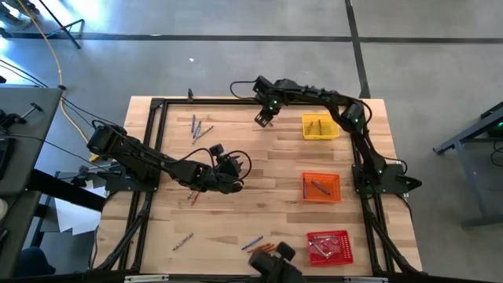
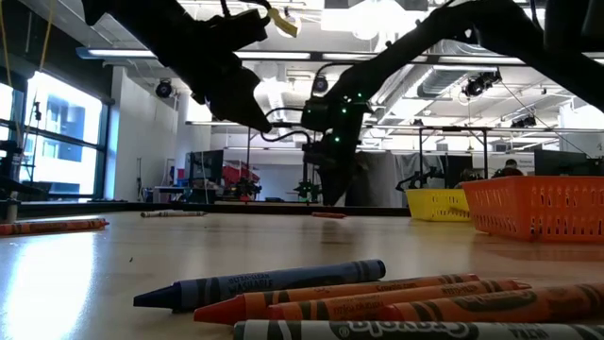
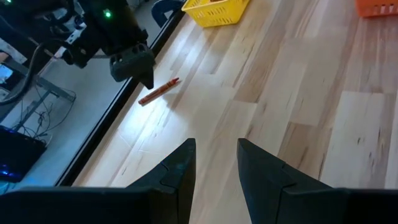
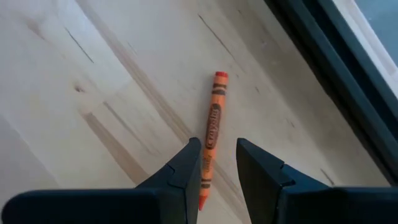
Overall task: Sort crayons
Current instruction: Put the orange crayon into the yellow bin
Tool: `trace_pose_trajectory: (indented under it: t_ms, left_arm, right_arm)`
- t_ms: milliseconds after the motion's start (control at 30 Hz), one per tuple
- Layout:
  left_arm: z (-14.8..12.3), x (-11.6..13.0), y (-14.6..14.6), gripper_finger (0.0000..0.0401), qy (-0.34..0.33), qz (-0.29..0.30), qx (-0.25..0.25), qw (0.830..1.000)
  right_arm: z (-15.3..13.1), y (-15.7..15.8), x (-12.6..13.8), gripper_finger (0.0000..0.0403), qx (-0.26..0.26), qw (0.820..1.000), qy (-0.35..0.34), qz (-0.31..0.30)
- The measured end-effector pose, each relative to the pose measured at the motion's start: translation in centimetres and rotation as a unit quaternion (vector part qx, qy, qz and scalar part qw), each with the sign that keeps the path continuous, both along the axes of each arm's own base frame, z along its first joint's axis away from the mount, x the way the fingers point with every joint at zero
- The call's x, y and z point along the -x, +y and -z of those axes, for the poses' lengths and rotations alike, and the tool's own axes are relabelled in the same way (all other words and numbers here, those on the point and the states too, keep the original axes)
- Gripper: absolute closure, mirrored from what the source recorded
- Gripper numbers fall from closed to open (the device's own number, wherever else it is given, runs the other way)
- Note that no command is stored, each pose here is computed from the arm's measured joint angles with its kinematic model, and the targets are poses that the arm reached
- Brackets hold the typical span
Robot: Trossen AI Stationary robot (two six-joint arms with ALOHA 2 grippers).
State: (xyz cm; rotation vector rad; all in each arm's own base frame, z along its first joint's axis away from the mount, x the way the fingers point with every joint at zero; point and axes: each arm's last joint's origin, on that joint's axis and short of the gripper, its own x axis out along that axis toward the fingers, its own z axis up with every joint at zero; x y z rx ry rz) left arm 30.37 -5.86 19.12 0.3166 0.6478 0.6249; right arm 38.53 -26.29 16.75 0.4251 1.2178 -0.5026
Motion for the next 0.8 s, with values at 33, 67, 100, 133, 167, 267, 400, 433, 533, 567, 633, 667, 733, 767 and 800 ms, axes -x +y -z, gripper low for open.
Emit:
trace_pose_trajectory:
  t_ms: [33,67,100,133,167,267,400,433,533,567,633,667,733,767,800]
  left_arm:
    - [0.0,0.0,0.0,0.0298,0.000,0.000,0.000,1.000]
    - [0.0,0.0,0.0,0.0298,0.001,0.000,0.000,1.000]
    - [0.0,0.0,0.0,0.0298,0.001,0.000,0.000,1.000]
    - [0.0,0.0,0.0,0.0298,0.002,0.000,0.000,1.000]
    - [0.0,0.0,0.0,0.0298,0.002,0.000,-0.001,1.000]
    - [0.0,0.0,0.0,0.0298,0.003,0.000,-0.001,1.000]
    - [0.0,0.0,0.0,0.0298,0.004,0.000,-0.001,1.000]
    - [0.1,0.1,0.0,0.0298,0.005,0.000,-0.001,1.000]
    - [0.1,0.1,0.0,0.0298,0.006,0.000,-0.002,1.000]
    - [0.1,0.1,0.0,0.0298,0.006,0.000,-0.001,1.000]
    - [0.1,0.1,0.0,0.0298,0.006,0.000,-0.002,1.000]
    - [0.1,0.1,0.0,0.0298,0.006,0.000,-0.002,1.000]
    - [0.1,0.1,0.0,0.0298,0.006,-0.001,-0.002,1.000]
    - [0.1,0.1,0.0,0.0298,0.006,-0.001,-0.003,1.000]
    - [0.1,0.1,0.0,0.0298,0.006,-0.001,-0.003,1.000]
  right_arm:
    - [0.0,-0.1,0.1,0.0309,0.000,1.000,0.001,0.000]
    - [0.0,-0.3,0.2,0.0309,-0.001,1.000,0.002,0.001]
    - [0.0,-0.4,0.3,0.0309,-0.002,1.000,0.000,0.001]
    - [0.0,-0.5,0.4,0.0309,-0.006,1.000,-0.002,0.002]
    - [0.1,-0.6,0.4,0.0309,-0.010,1.000,-0.004,0.001]
    - [0.8,-0.7,0.5,0.0309,-0.028,1.000,-0.002,0.000]
    - [2.1,-0.7,0.5,0.0309,-0.040,0.999,0.016,-0.009]
    - [2.3,-0.7,0.5,0.0309,-0.041,0.999,0.018,-0.009]
    - [2.6,-0.9,0.6,0.0309,-0.048,0.999,0.021,-0.009]
    - [2.6,-0.9,0.7,0.0309,-0.048,0.999,0.022,-0.009]
    - [2.6,-0.9,0.6,0.0309,-0.047,0.999,0.020,-0.009]
    - [2.6,-0.9,0.6,0.0309,-0.047,0.999,0.020,-0.009]
    - [2.6,-0.9,0.6,0.0309,-0.047,0.999,0.020,-0.009]
    - [2.6,-0.9,0.6,0.0311,-0.049,0.999,0.019,-0.010]
    - [2.6,-0.9,0.6,0.0316,-0.050,0.999,0.018,-0.010]
